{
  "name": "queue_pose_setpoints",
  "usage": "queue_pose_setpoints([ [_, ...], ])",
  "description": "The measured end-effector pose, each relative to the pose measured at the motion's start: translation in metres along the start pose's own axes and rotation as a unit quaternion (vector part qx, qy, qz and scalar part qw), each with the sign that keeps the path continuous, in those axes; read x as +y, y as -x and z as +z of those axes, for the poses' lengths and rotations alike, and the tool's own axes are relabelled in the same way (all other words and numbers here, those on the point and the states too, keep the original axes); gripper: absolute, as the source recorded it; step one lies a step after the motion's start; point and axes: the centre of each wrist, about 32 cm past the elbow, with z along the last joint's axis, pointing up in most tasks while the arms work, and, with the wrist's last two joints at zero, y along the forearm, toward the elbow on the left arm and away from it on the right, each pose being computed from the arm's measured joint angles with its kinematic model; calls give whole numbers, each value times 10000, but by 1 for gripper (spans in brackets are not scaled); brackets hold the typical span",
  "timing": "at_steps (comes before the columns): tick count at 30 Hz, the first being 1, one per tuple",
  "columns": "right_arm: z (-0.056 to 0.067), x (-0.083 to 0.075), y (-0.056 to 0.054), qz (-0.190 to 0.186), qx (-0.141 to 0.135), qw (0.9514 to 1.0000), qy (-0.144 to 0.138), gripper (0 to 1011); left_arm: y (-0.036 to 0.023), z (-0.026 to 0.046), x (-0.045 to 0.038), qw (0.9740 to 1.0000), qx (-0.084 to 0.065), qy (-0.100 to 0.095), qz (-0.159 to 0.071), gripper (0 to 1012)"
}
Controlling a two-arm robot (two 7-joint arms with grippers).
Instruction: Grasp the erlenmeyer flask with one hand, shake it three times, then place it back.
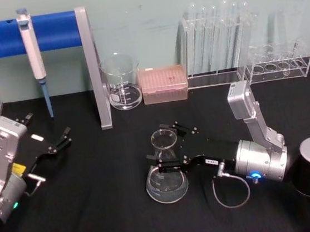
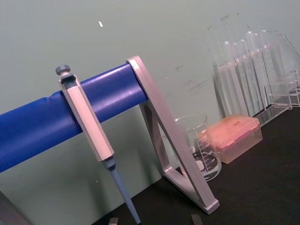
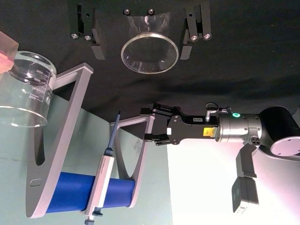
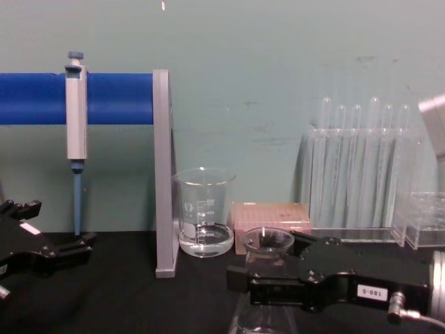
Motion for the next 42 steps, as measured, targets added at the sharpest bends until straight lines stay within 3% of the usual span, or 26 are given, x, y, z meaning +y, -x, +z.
queue_pose_setpoints([
  [29, 4, -10, -6, 43, 20, 10000, -6, 1002, 0, 0, 0, 10000, 0, 0, 0, 1001],
  [42, 50, -127, 20, 56, 72, 10000, 4, 1003, 0, 0, 0, 10000, 0, 0, 0, 1001],
])
